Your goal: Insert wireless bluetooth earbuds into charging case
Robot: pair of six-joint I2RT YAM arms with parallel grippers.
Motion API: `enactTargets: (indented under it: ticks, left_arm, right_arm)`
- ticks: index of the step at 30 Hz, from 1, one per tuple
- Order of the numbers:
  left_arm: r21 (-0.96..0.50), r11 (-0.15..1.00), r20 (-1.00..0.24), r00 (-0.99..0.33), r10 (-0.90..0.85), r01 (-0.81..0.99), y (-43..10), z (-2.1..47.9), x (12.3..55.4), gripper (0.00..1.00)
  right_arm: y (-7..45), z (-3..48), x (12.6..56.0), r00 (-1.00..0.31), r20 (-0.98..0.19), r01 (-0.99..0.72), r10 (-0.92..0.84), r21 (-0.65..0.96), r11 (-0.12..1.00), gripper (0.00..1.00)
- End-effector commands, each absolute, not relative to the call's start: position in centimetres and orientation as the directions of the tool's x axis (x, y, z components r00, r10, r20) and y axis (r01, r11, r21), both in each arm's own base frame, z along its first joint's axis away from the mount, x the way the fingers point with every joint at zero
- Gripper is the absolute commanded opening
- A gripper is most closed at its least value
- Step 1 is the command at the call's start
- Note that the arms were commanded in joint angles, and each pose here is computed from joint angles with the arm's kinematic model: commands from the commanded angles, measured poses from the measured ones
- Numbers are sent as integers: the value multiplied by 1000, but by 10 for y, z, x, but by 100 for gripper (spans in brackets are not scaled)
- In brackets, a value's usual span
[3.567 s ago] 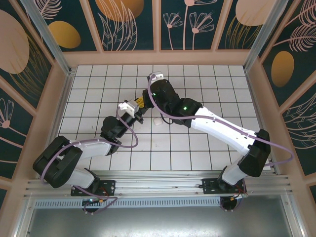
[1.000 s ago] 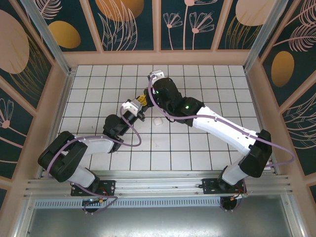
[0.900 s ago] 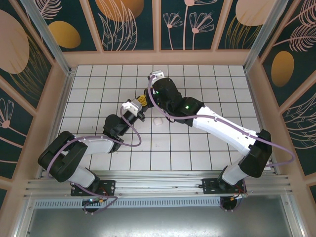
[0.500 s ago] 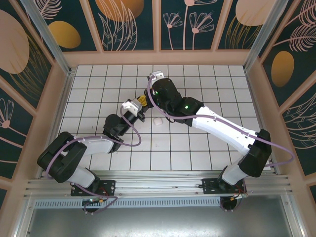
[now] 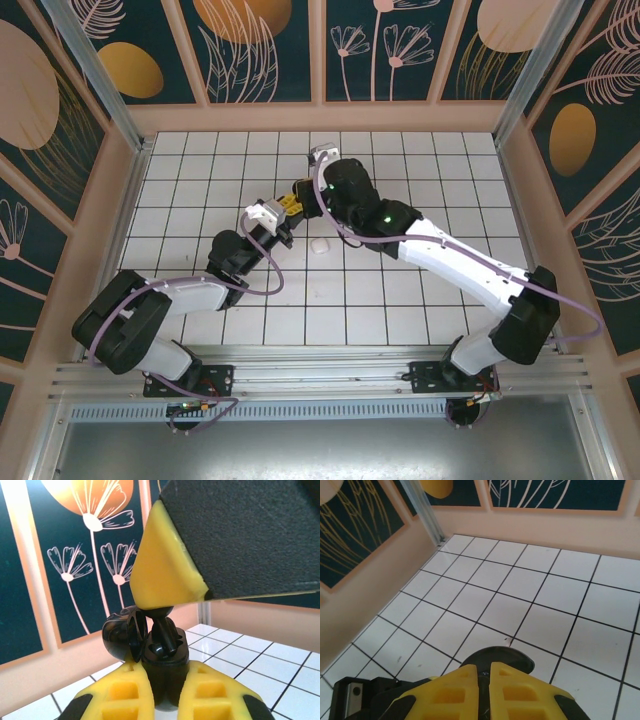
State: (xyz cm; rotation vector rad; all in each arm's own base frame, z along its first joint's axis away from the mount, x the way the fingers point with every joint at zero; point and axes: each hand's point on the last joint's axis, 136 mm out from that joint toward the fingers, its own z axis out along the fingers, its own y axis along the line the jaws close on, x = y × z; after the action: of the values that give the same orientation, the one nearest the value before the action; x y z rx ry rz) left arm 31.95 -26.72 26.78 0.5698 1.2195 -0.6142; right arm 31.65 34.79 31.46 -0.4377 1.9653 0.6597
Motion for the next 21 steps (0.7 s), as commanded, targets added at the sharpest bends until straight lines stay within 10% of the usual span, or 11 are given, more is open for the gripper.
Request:
enactTargets:
  ticks: [1, 21]
  left_arm:
    - [100, 626, -910, 326, -256, 773, -272, 320, 296, 0]
    - [92, 370, -950, 193, -246, 925, -281, 315, 275, 0]
  right_arm:
    - [349, 308, 301, -491, -870, -615, -40, 314, 723, 9]
    - [332, 355, 274, -354, -930, -753, -96, 222, 620, 9]
